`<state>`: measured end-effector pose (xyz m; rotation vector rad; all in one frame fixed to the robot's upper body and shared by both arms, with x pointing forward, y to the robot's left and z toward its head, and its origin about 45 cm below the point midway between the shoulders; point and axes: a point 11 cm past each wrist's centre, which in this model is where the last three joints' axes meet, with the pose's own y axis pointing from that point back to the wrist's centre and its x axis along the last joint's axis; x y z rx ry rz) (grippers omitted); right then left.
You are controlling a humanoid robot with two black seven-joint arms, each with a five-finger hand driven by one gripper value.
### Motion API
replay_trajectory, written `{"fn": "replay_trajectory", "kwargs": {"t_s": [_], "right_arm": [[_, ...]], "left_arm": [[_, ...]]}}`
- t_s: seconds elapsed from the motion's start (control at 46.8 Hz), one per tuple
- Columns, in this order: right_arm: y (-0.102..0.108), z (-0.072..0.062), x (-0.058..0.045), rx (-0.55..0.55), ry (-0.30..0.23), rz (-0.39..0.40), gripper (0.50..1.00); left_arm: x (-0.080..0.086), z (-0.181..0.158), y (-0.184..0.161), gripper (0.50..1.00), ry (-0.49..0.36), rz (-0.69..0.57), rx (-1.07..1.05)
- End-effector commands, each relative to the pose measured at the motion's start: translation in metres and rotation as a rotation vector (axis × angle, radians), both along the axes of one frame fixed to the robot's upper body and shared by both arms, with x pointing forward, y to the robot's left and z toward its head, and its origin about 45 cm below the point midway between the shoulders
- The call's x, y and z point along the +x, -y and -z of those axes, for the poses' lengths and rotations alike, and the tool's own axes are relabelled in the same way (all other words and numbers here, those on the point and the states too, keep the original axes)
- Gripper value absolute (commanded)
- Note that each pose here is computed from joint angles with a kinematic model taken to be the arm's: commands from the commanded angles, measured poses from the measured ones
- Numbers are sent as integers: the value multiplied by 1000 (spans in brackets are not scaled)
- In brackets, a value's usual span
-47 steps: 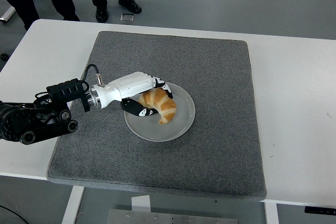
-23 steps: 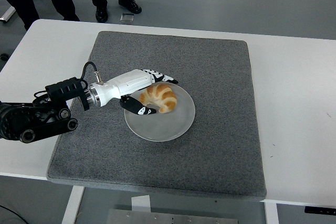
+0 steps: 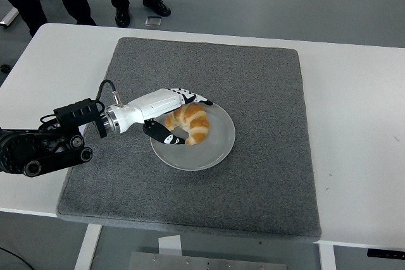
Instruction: Place the bread on the plate
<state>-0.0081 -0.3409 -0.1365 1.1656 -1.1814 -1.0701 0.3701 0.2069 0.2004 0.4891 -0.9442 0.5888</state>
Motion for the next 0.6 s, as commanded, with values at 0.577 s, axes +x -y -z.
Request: {"fn": "replay_trajectory", "kwargs": {"t_s": [0.577], "right_arm": [[0, 0, 0, 0, 1, 0, 952]], "left_arm": [[61, -91, -45, 984, -117, -255, -413]]}}
